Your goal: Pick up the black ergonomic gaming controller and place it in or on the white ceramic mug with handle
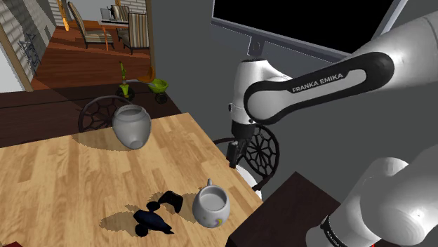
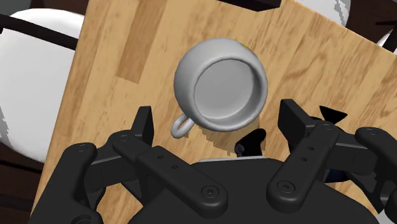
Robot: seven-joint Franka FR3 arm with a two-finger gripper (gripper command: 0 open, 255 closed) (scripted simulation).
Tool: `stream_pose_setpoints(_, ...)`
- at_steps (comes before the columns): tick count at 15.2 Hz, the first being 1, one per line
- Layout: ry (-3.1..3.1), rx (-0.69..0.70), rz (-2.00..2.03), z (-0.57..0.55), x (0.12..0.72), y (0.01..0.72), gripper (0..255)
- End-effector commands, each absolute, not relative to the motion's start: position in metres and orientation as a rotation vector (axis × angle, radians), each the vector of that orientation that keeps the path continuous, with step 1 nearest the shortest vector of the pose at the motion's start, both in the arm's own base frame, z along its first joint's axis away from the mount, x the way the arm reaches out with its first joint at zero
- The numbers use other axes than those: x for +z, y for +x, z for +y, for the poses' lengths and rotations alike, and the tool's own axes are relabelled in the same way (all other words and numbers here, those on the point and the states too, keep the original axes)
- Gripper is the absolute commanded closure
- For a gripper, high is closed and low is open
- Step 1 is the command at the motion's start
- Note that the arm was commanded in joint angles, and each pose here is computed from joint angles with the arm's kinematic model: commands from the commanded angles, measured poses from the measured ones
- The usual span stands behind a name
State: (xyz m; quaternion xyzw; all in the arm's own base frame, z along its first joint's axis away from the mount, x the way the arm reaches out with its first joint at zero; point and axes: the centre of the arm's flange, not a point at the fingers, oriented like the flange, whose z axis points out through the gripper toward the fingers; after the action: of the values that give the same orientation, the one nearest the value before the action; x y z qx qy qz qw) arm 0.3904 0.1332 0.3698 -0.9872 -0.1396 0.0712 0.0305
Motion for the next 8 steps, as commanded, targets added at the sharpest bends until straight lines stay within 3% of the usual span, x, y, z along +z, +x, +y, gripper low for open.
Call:
stream_pose_setpoints(1,-3.040,0.206,-0.454,0.152,0.350,0.399,0)
stream_pose_setpoints(8,-3.033,0.163,-0.537,0.207,0.288,0.435,0)
